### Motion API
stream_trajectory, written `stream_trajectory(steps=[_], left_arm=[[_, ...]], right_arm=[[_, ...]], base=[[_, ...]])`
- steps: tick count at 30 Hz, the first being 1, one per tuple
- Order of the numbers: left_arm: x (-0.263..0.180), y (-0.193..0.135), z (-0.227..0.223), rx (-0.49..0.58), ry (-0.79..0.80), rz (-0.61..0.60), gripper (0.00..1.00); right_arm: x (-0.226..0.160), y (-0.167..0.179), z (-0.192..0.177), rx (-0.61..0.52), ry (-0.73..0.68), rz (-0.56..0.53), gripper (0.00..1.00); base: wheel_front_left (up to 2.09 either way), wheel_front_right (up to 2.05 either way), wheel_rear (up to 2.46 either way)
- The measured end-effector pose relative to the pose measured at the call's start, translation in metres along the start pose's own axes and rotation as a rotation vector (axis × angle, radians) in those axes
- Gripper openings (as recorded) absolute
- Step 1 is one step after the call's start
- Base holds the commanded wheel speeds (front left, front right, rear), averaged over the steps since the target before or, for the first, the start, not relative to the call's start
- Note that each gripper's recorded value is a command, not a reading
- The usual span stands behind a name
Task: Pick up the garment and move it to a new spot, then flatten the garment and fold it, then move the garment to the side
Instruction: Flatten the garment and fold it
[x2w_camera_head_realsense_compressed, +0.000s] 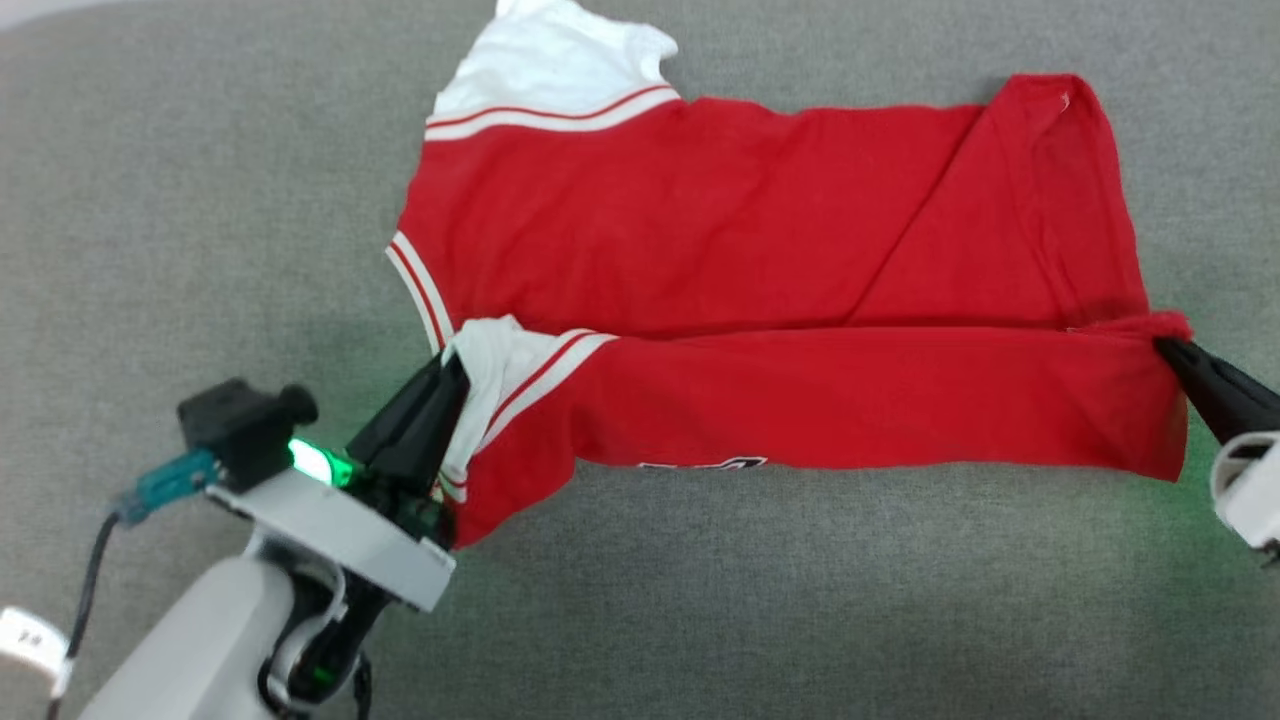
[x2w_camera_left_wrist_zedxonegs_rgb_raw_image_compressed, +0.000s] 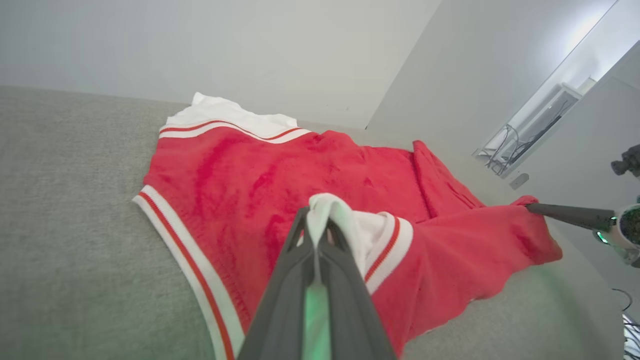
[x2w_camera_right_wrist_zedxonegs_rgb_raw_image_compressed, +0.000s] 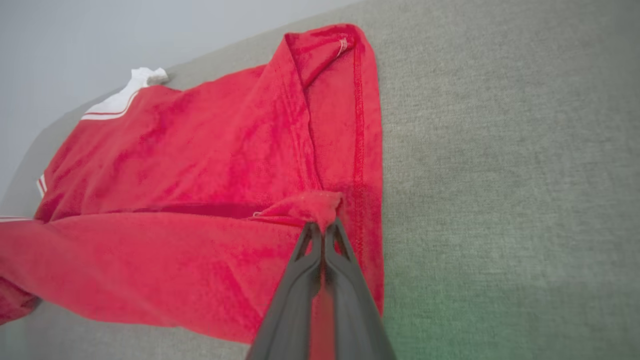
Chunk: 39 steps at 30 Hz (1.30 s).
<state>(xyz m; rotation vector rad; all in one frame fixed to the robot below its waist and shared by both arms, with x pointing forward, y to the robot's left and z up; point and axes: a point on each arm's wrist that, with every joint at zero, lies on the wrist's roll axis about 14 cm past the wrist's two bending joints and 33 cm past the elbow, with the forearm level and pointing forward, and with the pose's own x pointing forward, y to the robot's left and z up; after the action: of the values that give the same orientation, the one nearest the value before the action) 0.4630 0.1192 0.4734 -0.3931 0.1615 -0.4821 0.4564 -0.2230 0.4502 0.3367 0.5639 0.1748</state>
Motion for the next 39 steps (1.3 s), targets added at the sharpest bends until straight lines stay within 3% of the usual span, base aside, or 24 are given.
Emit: stream_trajectory(steps=[9,20,21,22,23,24,33,39], left_arm=[[0.024,0.025,-0.03,-0.012,0.05,0.041,0.0],[0.022,0.041,-0.044,-0.004,0.087,0.08,0.0],[0.022,0.041,-0.044,-0.001,0.089,0.078,0.07],[0.022,0.041,-0.044,-0.001,0.09,0.079,0.43],[0.021,0.042,-0.042,0.008,0.092,0.081,0.78],[0.019,0.043,-0.041,0.017,0.095,0.082,1.0],[0.004,0.053,0.012,0.18,0.112,0.083,1.0],[-0.007,0.054,0.057,0.27,0.218,0.138,1.0]], right_arm=[[0.036,-0.011,-0.016,0.017,0.046,-0.017,0.0],[0.05,-0.011,-0.024,0.017,0.057,-0.002,0.0],[0.05,-0.01,-0.023,0.013,0.054,0.0,0.0],[0.05,-0.009,-0.021,0.006,0.043,0.002,0.54],[0.049,-0.008,-0.019,-0.01,0.03,0.002,1.0],[0.048,-0.007,-0.015,-0.025,0.014,0.002,1.0],[0.021,0.016,0.054,-0.118,-0.275,0.04,1.0],[-0.008,0.038,0.1,-0.146,-0.483,0.074,1.0]], base=[[0.0,0.0,0.0],[0.0,0.0,0.0],[0.0,0.0,0.0],[0.0,0.0,0.0],[0.0,0.0,0.0],[0.0,0.0,0.0],[0.0,0.0,0.0],[0.0,0.0,0.0]])
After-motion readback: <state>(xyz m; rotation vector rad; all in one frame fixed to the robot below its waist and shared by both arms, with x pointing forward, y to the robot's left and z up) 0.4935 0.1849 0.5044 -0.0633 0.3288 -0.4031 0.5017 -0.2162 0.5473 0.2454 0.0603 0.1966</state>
